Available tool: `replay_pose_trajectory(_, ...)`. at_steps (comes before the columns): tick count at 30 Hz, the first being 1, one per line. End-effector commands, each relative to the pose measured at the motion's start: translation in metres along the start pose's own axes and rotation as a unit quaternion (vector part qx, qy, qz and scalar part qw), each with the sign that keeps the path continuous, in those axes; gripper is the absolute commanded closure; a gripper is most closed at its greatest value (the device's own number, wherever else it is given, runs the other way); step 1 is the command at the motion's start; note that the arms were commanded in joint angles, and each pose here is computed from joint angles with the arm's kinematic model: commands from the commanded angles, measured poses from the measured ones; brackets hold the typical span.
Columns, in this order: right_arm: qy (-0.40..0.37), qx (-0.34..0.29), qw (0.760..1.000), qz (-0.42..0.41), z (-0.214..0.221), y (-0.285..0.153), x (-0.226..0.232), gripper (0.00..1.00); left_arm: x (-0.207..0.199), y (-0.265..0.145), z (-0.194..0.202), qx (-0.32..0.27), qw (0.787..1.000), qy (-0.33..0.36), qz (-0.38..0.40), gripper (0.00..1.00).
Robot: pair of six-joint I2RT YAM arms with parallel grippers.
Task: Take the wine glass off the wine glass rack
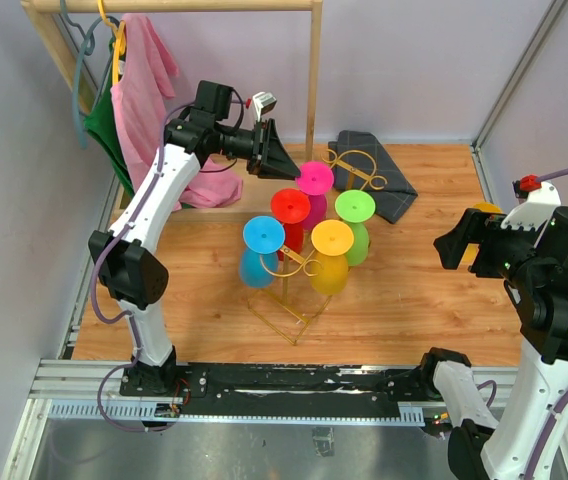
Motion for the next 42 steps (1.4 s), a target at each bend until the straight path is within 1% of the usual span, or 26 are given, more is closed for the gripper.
replay_pose_trajectory(1, -0.005, -0.006, 1.0, 0.0, 0.0, -0.002, 0.0, 0.1, -0.012, -0.001, 0.004, 0.007, 1.0, 0.009, 0.011, 0.69)
replay_pose_trajectory(7, -0.004, -0.004, 1.0, -0.002, 0.001, -0.001, 0.001, 0.1, -0.013, -0.003, 0.005, 0.005, 1.0, 0.011, 0.011, 0.71)
replay_pose_trajectory(9, -0.004, -0.005, 1.0, -0.002, 0.001, -0.002, 0.001, 0.1, -0.015, -0.004, 0.006, 0.004, 1.0, 0.012, 0.012, 0.76)
replay_pose_trajectory(10, -0.004, -0.005, 1.0, -0.003, 0.001, -0.001, 0.001, 0.1, -0.015, -0.004, 0.007, 0.004, 1.0, 0.012, 0.013, 0.81)
replay_pose_trajectory(11, -0.005, -0.005, 1.0, -0.003, 0.001, -0.002, 0.001, 0.1, -0.015, -0.004, 0.007, 0.004, 1.0, 0.011, 0.012, 0.84)
replay_pose_trajectory(14, -0.004, -0.004, 1.0, -0.004, 0.001, -0.001, 0.001, 0.1, -0.015, -0.005, 0.008, 0.004, 1.0, 0.008, 0.012, 0.98)
replay_pose_trajectory(15, -0.005, -0.004, 1.0, -0.005, 0.001, -0.001, 0.001, 0.1, -0.015, -0.005, 0.008, 0.004, 1.0, 0.008, 0.012, 1.0)
replay_pose_trajectory(25, -0.008, -0.001, 1.0, -0.006, 0.002, -0.001, 0.001, 0.1, -0.026, -0.009, 0.007, -0.001, 1.0, 0.007, 0.02, 1.0)
replay_pose_trajectory(33, -0.007, 0.0, 1.0, -0.007, 0.003, 0.0, 0.001, 0.1, -0.028, -0.018, -0.002, -0.014, 0.999, -0.01, 0.031, 1.0)
replay_pose_trajectory(42, -0.006, 0.0, 1.0, -0.004, 0.002, -0.001, 0.001, 0.1, -0.036, -0.027, -0.009, -0.021, 0.998, -0.012, 0.05, 1.0)
Point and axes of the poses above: each gripper's point midway between its finger pads, its own y axis out along the fingers, its own x axis along the line the jaws close on, z = x × y, the point moved 4 cm from there along -y, back along the fingers, and after that the axes turned 12 degrees about -y, right-handed, at the moved point
